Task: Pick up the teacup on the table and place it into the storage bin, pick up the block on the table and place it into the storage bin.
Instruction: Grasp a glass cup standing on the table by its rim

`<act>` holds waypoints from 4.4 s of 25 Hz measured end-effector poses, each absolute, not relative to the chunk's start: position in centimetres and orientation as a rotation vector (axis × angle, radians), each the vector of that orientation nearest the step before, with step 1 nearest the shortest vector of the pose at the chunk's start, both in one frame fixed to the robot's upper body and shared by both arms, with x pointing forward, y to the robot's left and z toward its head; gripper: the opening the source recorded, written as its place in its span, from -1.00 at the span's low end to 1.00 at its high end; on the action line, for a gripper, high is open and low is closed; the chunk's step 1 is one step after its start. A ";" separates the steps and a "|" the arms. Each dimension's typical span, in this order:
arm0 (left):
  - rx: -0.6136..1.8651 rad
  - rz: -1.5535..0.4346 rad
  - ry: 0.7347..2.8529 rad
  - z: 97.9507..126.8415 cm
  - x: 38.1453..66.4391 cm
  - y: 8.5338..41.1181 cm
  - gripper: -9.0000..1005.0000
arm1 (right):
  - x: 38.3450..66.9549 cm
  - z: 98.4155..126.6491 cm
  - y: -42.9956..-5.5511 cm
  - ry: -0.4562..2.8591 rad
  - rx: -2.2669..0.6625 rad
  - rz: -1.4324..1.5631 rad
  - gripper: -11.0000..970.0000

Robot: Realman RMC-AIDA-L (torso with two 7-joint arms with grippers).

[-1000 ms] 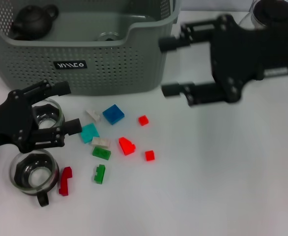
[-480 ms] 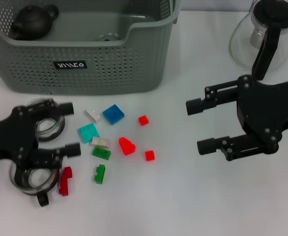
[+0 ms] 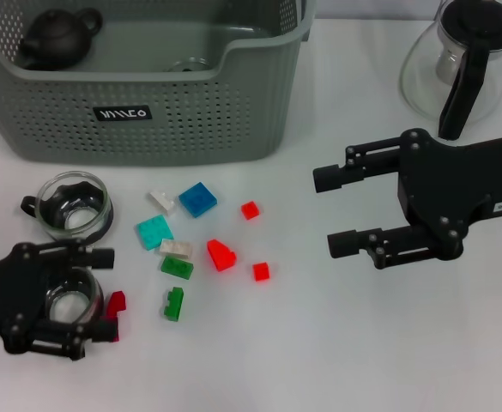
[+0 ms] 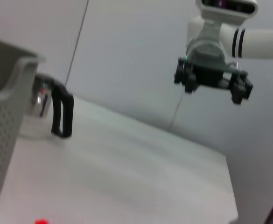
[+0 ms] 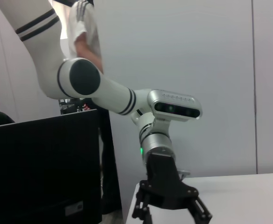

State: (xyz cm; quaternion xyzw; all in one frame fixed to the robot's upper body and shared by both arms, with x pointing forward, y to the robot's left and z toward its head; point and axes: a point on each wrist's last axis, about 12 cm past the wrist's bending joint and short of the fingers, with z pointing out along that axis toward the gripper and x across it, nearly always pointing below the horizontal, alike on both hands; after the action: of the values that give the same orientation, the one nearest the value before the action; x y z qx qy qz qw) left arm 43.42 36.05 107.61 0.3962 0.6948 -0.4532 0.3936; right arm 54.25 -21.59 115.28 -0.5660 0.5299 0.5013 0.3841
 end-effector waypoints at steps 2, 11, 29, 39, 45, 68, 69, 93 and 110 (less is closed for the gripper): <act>1.015 -1.144 1.794 107.6 43.3 36.3 0.63 | 54.5 115.3 -21.3 1.356 -1.439 1.269 0.40; 1.106 -1.028 1.827 109.2 44.1 37.6 0.63 | 55.6 115.1 -19.7 1.382 -1.413 1.296 0.40; 1.375 -0.847 1.827 111.2 45.3 37.1 0.62 | 57.0 114.0 -18.4 1.474 -1.316 1.234 0.40; 1.442 -0.799 1.840 110.0 43.2 38.1 0.61 | 56.4 112.6 -17.3 1.487 -1.296 1.256 0.40; 1.444 -0.777 1.852 109.8 42.6 38.3 0.61 | 56.8 113.0 -16.9 1.491 -1.279 1.265 0.40; 1.577 -0.580 1.952 110.0 43.7 37.0 0.62 | 57.6 113.4 -16.3 1.539 -1.234 1.267 0.40; 1.579 -0.572 1.957 110.0 43.7 36.9 0.62 | 57.6 113.4 -16.3 1.539 -1.234 1.267 0.40; 1.744 -0.488 1.955 110.5 45.2 35.4 0.55 | 57.9 113.2 -16.1 1.549 -1.213 1.245 0.40; 1.847 -0.500 1.951 110.7 46.6 33.8 0.55 | 57.8 112.8 -16.4 1.559 -1.200 1.242 0.40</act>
State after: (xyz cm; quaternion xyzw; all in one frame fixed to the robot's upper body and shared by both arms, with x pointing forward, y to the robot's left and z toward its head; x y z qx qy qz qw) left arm 46.55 33.81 110.75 0.6618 0.6991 -0.1792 0.2028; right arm 57.76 -16.37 112.83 -0.4735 0.6153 0.4902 0.3961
